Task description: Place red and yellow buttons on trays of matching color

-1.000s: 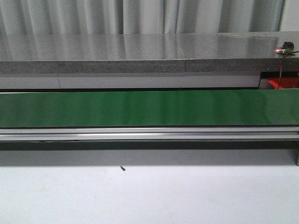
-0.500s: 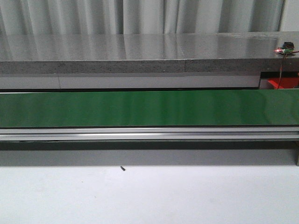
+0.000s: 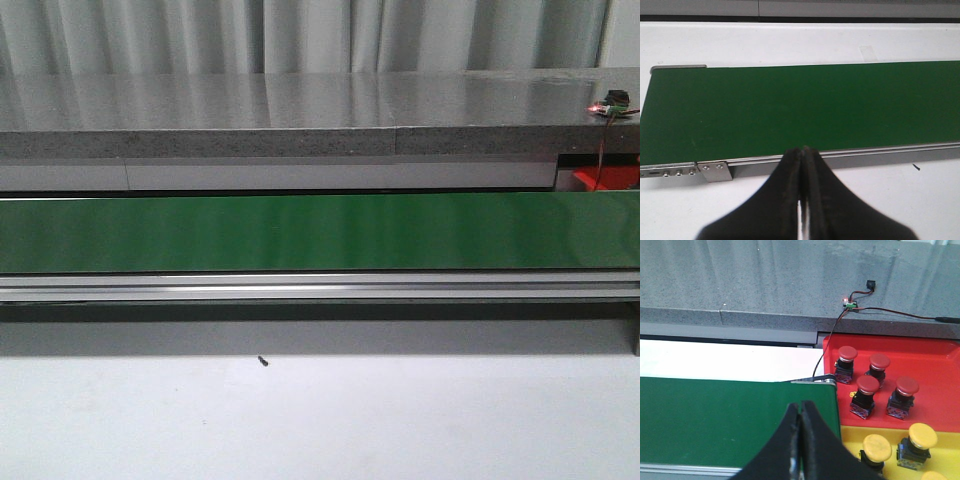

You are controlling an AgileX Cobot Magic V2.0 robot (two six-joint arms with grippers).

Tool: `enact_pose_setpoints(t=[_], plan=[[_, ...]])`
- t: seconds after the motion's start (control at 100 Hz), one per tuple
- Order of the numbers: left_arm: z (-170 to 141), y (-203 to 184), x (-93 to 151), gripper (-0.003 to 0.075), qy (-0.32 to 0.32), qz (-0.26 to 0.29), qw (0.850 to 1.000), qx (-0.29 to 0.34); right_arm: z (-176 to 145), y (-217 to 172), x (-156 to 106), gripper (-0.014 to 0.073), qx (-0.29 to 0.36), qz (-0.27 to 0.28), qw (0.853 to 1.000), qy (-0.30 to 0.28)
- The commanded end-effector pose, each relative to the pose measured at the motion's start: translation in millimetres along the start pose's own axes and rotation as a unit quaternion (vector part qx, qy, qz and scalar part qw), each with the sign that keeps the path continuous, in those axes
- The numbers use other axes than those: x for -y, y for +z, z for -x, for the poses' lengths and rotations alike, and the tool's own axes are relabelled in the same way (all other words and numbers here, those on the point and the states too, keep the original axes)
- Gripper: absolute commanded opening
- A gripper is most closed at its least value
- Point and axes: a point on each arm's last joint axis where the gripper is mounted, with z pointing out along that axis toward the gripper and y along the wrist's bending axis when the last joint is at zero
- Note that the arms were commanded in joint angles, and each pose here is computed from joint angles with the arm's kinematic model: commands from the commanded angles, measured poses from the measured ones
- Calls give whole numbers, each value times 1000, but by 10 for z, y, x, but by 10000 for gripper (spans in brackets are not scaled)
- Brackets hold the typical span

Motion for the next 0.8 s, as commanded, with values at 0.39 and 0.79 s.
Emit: enact_pose_setpoints(t=[0.39, 0.79], plan=[[125, -53, 23, -20, -6, -4, 999, 45, -439, -237, -15, -120, 74, -9, 997, 18], [125, -53, 23, -20, -6, -4, 999, 45, -925, -157, 26, -120, 78, -25, 996, 20]])
